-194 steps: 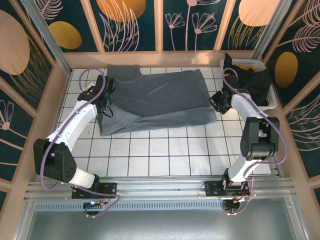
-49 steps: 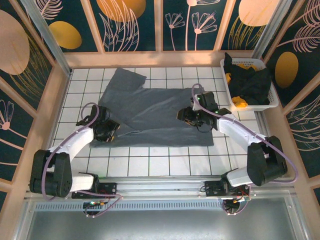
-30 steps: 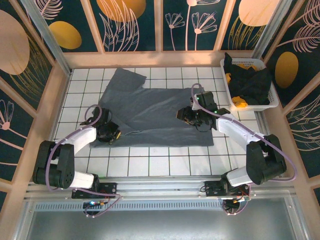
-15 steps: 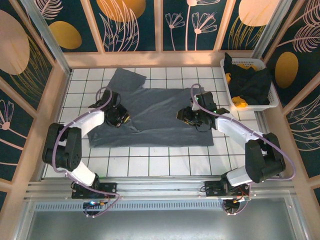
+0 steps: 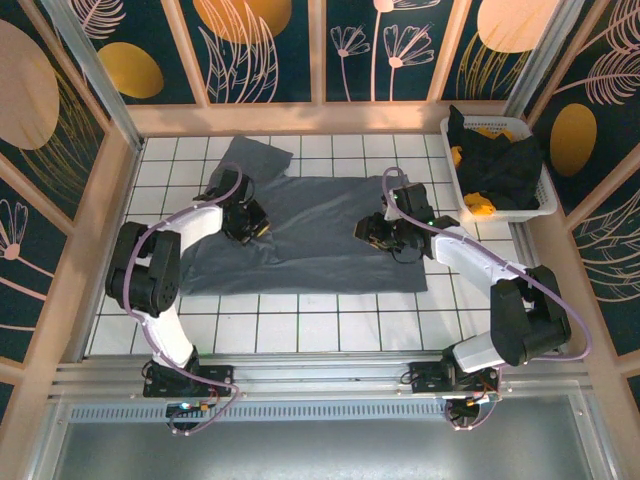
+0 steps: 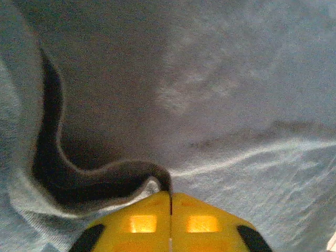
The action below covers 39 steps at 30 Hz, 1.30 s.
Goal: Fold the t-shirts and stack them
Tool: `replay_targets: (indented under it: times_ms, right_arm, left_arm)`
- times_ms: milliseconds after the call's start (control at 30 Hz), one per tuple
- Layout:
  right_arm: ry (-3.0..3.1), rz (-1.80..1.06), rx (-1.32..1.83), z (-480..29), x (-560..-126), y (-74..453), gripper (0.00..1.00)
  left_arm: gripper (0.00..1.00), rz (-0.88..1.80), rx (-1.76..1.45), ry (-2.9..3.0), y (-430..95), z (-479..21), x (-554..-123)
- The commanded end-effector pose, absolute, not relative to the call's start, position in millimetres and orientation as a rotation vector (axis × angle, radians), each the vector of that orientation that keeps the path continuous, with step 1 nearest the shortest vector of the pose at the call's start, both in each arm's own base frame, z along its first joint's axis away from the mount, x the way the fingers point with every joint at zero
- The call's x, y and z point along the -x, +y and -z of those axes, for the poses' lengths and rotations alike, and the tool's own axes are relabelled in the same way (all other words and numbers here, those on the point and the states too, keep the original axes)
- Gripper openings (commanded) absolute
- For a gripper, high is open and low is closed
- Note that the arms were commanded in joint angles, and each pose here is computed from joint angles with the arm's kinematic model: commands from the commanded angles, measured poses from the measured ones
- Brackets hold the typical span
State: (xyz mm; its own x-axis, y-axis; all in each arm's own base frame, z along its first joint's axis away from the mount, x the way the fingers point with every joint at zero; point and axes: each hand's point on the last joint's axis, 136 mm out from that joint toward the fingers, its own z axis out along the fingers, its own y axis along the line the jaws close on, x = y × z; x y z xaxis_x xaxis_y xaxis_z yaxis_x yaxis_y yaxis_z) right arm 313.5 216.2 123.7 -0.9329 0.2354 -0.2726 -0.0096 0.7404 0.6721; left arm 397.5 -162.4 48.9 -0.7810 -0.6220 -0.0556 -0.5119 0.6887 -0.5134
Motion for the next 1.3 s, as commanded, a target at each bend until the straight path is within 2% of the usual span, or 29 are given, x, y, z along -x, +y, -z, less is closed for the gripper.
replay_targets:
  times_ms: [0,67,167,400,533,633,800,967,1067,1267]
  right_arm:
    - [2.644,-0.884,-0.248,-106,-312,197,0.37]
    - [2.666,-0.767,-0.261,-94,-306,181,0.39]
    - [2.721,-0.670,-0.288,-74,-294,160,0.38]
    - [2.838,-0.556,-0.371,-34,-266,137,0.37]
    - [2.948,-0.485,-0.398,-10,-248,130,0.35]
    - [3.036,-0.450,-0.411,0,-228,127,0.34]
    - [3.151,-0.462,-0.409,0,-188,127,0.35]
    - [3.215,-0.535,-0.429,-13,-169,144,0.36]
    - [3.146,-0.566,-0.411,-32,-184,151,0.36]
    - [2.786,-0.650,-0.276,-105,-286,167,0.44]
  left_arm:
    - [0.64,0.640,0.865,2.701,-159,-57,-396]
    - [0.65,0.567,0.890,2.664,-146,-70,-392]
    - [0.54,0.478,0.930,2.607,-125,-83,-378]
    - [0.43,0.408,1.116,2.613,-74,-41,-344]
    - [0.43,0.318,1.175,2.650,-57,-17,-330]
    - [0.46,0.223,1.252,2.657,-44,-6,-306]
    - [0.45,0.191,1.358,2.621,-32,-2,-264]
    - [0.45,0.174,1.366,2.608,-27,-11,-244]
    - [0.48,0.157,1.303,2.561,-21,-32,-260]
    - [0.51,0.208,1.039,2.457,-28,-105,-381]
